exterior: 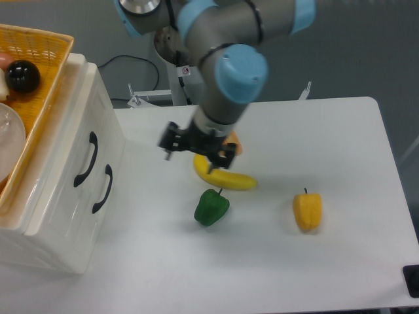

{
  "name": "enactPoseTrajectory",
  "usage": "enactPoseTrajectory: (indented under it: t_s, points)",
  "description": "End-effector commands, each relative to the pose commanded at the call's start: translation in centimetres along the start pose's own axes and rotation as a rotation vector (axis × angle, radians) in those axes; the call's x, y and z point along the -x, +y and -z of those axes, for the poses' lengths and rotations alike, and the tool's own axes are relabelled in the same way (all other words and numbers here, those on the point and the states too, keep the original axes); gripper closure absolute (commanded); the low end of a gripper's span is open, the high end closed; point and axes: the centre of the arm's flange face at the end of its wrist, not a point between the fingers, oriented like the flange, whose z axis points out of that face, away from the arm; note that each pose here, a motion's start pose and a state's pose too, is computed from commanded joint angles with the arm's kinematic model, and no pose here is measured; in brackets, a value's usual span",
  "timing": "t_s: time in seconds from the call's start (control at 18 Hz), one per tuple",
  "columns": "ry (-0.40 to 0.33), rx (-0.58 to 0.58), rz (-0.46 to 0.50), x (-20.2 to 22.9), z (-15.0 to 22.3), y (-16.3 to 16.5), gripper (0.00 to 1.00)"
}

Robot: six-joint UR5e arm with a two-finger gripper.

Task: Slide the top white drawer open
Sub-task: 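Move the gripper across the table toward the upper drawer's black handle, then lower the gripper onto the upper drawer's black handle and close it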

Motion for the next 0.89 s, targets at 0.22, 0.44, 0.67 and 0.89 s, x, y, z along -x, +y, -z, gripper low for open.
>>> enactPoseTrajectory:
  t_s: [0.22, 0.44, 0.67, 0.89]
  points:
    - [0.051, -0.02, -0.003, -1.0, -0.5, -0.4, 0.0]
    - [0.056, -0.02, -0.004, -1.1, -0.6, -0.2, 0.0]
    - [0.074, -0.009, -0.015, -1.9, -1.8, -0.4, 0.0]
    - [0.078, 0.004, -0.014, -3.3, -3.2, -0.7, 0.0]
